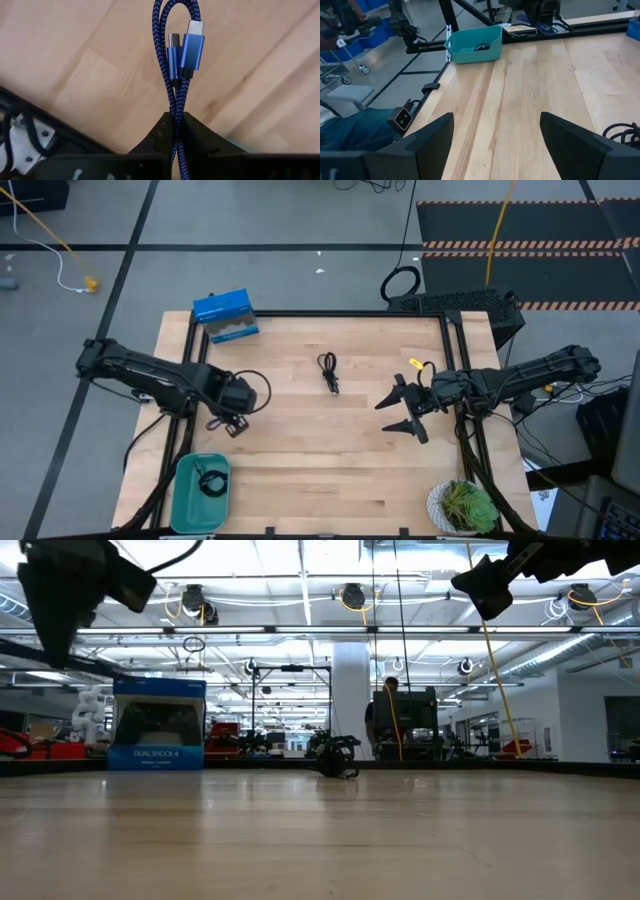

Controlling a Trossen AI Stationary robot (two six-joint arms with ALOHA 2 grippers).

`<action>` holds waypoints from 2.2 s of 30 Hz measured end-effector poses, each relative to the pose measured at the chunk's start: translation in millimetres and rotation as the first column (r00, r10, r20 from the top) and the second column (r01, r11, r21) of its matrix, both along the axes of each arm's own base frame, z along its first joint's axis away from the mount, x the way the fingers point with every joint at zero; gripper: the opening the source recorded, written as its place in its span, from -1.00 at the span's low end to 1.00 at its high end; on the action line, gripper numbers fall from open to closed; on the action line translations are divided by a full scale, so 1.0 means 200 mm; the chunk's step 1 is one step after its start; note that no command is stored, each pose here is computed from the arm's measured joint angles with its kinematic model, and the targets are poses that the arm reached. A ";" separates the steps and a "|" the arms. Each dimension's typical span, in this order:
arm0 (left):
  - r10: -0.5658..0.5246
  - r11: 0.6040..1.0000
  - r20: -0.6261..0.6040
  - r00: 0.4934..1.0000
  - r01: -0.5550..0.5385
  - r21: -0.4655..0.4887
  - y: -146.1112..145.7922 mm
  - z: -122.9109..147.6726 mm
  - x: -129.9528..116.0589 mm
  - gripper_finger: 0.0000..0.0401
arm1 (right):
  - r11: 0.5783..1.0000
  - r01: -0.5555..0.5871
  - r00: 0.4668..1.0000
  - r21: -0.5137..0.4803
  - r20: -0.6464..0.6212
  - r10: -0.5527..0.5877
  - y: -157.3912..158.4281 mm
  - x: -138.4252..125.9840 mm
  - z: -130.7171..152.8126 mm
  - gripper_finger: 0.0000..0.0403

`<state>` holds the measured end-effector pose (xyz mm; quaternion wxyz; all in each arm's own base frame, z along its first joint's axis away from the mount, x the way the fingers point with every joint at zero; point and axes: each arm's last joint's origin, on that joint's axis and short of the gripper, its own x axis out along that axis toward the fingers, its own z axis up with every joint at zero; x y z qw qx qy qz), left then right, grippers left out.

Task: Pick and place USB-C Cables
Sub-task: Put the purple cable into the blue basket

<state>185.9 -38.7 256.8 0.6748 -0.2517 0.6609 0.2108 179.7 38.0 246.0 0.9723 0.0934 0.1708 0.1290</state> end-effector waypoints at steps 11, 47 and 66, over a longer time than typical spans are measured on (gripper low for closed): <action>-0.140 0.989 0.081 0.987 0.142 -0.028 -0.04 0.18 -0.10 -0.89 | 1.000 -0.002 1.000 -0.009 -0.001 0.002 0.00 0.00 0.00 0.42; -0.851 0.486 0.297 0.433 0.864 0.133 -0.35 0.53 -0.27 -0.80 | 1.000 0.001 1.000 -0.009 0.000 -0.001 0.00 0.00 0.00 0.42; -0.960 -0.058 0.248 -0.127 0.962 0.268 -0.52 0.51 -0.34 -0.79 | 1.000 0.001 1.000 -0.010 0.000 -0.001 0.00 0.00 0.00 0.42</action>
